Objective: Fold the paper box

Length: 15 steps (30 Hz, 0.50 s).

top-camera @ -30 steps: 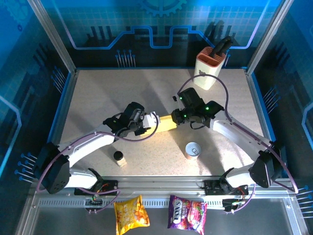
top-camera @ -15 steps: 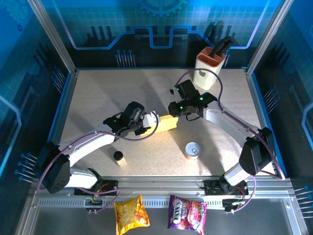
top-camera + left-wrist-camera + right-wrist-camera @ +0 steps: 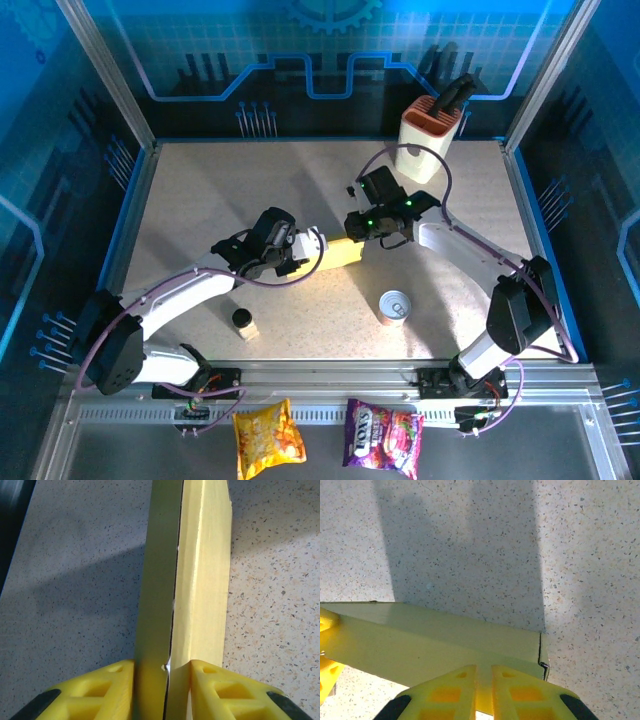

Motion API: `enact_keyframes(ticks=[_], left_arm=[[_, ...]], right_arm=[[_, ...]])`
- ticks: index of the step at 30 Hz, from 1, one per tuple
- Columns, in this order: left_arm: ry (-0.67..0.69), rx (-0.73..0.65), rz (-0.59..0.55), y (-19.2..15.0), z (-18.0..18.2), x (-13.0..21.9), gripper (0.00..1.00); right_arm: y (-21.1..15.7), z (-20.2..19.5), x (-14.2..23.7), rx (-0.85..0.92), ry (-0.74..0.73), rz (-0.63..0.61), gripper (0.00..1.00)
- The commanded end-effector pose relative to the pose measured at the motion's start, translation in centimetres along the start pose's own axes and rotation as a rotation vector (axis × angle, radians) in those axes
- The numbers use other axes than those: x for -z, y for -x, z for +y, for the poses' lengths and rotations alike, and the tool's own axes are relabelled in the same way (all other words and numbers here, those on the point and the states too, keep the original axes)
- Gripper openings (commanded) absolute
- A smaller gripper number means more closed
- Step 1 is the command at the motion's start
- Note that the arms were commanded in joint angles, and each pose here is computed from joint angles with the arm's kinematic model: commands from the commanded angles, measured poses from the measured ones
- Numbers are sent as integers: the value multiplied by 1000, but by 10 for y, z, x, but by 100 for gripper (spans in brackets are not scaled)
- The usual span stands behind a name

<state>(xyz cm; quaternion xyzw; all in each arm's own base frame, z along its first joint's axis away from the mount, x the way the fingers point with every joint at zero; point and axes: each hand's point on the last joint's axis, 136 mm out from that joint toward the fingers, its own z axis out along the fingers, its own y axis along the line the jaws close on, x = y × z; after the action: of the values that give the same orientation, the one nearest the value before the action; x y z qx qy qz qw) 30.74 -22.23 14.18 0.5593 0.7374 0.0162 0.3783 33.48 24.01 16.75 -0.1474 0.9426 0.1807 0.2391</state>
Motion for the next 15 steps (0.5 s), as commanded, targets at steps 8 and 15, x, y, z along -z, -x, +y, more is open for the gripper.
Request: enact_keyframes(ticks=[8,15], left_arm=[[-73,17,58,-15,-14,-5,32],[-60,40,14,-2,-7,5,35]], right_arm=[[-35,-26,-13,-37,-54,78,15],[-52,-32,-27,-54,-64,133,14]])
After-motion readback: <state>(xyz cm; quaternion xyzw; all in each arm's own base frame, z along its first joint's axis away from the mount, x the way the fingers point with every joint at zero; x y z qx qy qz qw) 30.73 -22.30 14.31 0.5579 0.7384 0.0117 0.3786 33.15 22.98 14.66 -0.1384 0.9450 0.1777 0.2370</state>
